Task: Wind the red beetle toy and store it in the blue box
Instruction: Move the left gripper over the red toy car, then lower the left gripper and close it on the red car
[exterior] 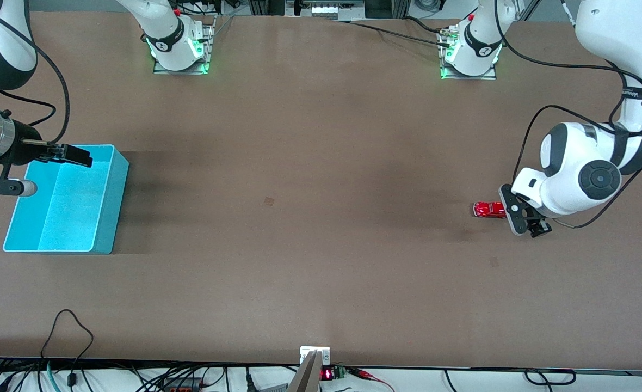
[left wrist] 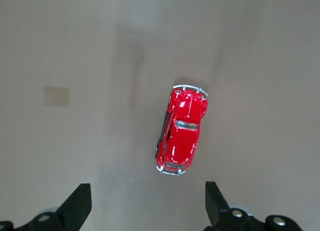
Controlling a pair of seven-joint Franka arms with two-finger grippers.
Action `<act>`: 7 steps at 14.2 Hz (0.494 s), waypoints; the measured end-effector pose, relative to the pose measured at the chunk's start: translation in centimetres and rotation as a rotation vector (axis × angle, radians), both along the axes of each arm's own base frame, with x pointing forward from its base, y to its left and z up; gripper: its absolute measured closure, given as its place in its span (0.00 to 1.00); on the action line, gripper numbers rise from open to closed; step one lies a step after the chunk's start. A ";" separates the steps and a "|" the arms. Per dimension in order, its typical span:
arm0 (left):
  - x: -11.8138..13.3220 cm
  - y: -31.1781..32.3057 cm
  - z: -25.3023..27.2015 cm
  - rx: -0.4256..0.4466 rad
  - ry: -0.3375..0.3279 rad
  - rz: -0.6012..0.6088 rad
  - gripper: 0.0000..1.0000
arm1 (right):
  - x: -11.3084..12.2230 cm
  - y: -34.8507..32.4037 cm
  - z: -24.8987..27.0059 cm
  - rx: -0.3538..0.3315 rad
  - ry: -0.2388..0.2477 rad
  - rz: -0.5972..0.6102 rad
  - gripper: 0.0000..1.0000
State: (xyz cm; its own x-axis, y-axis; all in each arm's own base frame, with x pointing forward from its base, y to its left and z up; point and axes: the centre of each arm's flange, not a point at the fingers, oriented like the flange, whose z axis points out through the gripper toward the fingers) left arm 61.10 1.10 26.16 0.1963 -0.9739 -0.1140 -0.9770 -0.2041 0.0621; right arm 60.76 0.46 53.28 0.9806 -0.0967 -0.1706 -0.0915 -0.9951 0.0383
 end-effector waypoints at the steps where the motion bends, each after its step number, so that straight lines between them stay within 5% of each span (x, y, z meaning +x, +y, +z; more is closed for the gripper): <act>1: -0.8 0.0 -1.2 -0.005 0.003 -0.018 0.00 | 0.0 0.0 0.0 0.000 0.000 0.000 0.00; 7: -4.4 -0.9 -5.7 -0.029 -0.028 -0.069 0.00 | 0.0 -0.3 0.0 0.000 0.000 -0.003 0.00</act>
